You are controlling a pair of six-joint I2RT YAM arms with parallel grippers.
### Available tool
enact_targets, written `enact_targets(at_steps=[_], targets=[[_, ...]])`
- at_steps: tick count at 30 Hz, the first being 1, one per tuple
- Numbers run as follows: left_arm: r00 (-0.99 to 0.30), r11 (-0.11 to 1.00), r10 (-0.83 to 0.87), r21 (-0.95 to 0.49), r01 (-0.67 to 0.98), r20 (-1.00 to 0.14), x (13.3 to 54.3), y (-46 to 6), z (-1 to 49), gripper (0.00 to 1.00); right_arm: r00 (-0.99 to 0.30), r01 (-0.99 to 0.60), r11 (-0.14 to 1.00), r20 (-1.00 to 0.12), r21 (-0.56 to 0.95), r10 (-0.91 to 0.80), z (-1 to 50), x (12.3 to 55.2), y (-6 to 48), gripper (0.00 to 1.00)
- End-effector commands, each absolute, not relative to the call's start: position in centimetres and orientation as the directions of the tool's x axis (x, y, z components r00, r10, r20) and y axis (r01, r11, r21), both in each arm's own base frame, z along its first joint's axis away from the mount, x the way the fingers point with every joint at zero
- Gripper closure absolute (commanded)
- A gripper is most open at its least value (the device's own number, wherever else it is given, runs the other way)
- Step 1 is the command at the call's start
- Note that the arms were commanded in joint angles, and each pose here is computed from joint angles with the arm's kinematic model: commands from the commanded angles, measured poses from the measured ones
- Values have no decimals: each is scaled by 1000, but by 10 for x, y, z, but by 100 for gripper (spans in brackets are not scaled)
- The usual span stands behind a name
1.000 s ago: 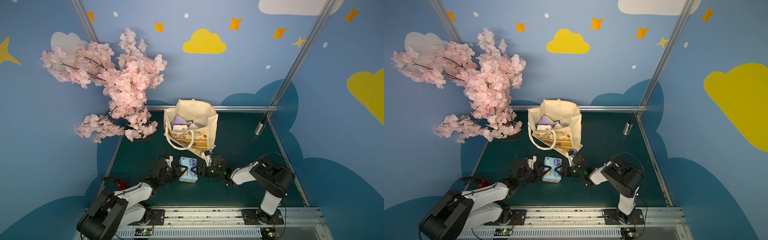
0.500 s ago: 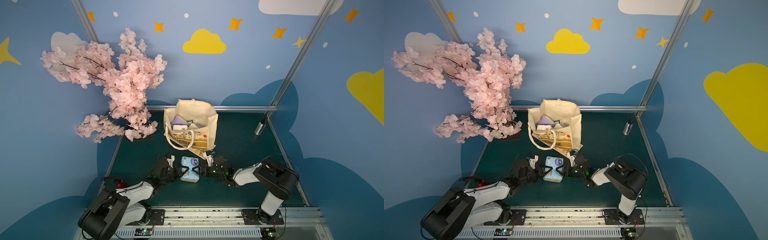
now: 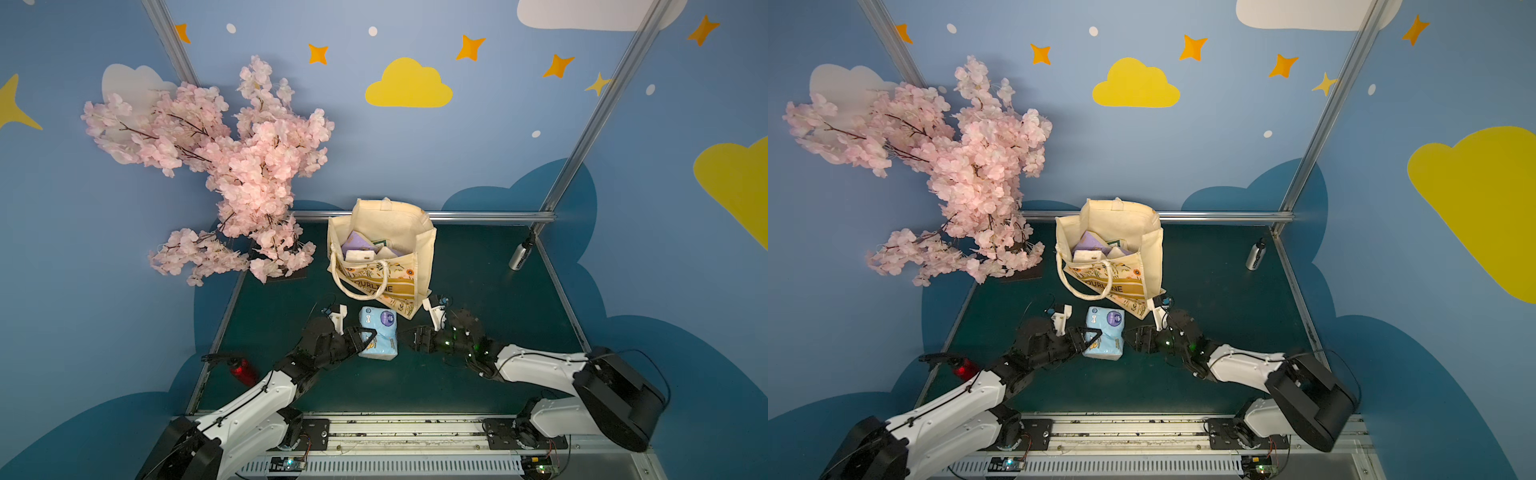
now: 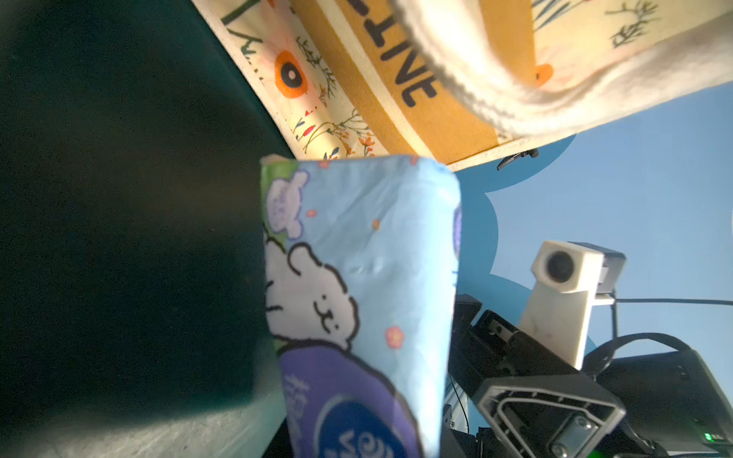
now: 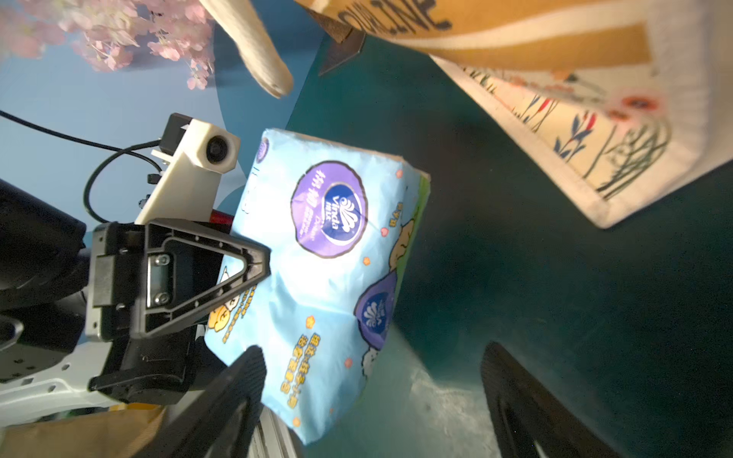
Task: Put tissues into the canvas bag
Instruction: Pick up the pack of facial tissues from the center of the board, then place the pack of facial tissues in the canvas bag.
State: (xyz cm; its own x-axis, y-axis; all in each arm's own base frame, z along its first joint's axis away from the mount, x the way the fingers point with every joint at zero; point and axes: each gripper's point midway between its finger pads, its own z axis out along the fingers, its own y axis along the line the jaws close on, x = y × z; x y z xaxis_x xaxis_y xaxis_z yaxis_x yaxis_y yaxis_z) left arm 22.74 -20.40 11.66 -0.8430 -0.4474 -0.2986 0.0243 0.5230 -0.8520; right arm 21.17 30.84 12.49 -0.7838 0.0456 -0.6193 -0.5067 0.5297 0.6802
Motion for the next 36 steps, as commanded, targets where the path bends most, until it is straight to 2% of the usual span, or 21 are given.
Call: enact_targets(at_steps=[1,8,18,26,36], targets=[[-844,565,-400,-821,80,-358,225,-207,132,62,-723,-552,622,-691,555,-26,121,211,281,10],[-827,553,-337,-806,212,-450,226,-230,182,64,-574,-637,613,-818,467,27,165,207,253,8],[-799,505,-221,-767,397,-559,224,-280,257,64,-454,-605,677,-880,419,139,191,203,206,6],[-641,572,-254,-647,504,-724,260,-275,338,65,-441,-619,670,-887,410,136,202,198,197,6],[-562,653,-338,-618,438,-755,340,-213,395,64,-423,-647,659,-900,383,108,215,204,203,6]])
